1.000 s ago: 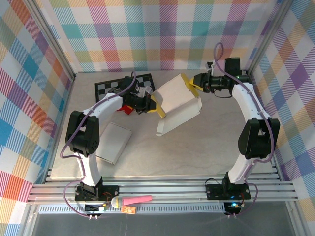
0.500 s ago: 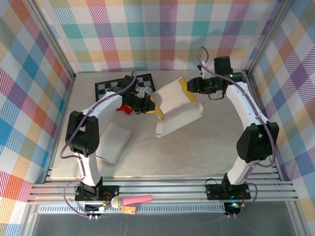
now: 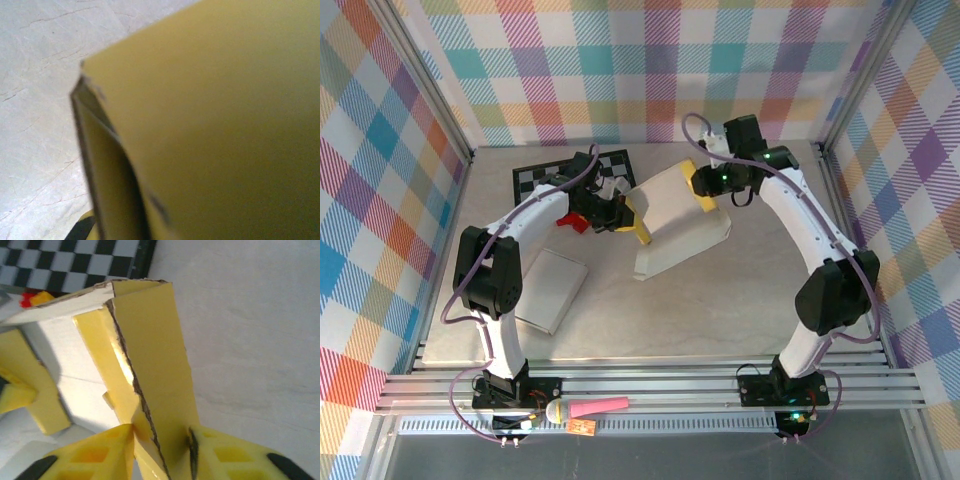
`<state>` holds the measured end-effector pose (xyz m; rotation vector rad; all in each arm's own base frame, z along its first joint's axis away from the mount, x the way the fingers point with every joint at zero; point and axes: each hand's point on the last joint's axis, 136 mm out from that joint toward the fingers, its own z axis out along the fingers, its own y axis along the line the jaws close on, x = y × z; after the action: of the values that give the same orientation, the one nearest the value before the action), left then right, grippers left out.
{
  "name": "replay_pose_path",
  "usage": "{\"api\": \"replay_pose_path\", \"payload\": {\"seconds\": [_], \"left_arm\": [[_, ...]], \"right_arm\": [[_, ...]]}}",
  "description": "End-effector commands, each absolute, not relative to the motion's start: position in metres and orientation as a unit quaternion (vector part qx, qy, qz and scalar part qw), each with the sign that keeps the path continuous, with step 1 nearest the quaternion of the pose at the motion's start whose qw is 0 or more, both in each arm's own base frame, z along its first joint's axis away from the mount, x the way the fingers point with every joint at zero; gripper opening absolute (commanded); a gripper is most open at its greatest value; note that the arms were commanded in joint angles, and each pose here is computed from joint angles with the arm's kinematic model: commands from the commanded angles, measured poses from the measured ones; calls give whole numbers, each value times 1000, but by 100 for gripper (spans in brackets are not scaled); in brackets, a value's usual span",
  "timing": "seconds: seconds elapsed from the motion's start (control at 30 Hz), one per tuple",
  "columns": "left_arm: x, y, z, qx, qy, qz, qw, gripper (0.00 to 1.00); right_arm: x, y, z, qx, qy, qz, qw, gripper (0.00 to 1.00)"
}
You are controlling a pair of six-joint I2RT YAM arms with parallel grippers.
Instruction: Fold the paper box
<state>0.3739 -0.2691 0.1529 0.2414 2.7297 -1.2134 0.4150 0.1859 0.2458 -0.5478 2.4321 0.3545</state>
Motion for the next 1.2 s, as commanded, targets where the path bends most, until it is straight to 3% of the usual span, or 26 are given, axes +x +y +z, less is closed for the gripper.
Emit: {"api": "replay_pose_path", "payload": {"seconds": [0.0,0.27,0.47,0.57,0.73,1.0,1.17], "left_arm": [[367,-280,186,119,896,-417,99,0],[364,-283,185,123,898,-410,99,0],[364,-283,185,124,900,-406,100,0],[364,-284,184,124,901,-404,99,0],[364,-284,184,126,901,-404,99,0],[364,-284,184,126,902,-401,100,0],[365,-284,181,123,904,-397,99,0]], "right_arm": [[423,177,240,-213,924,45,314,24],[430,162,238,-212,920,-55,324,0],[430,165,237,-224,918,-58,323,6],[430,165,234,-225,919,-58,319,16],[431,168,230,-228,921,-54,311,24],[435,165,226,-222,925,-64,303,22],[438,152,222,-188,929,-106,299,5]]}}
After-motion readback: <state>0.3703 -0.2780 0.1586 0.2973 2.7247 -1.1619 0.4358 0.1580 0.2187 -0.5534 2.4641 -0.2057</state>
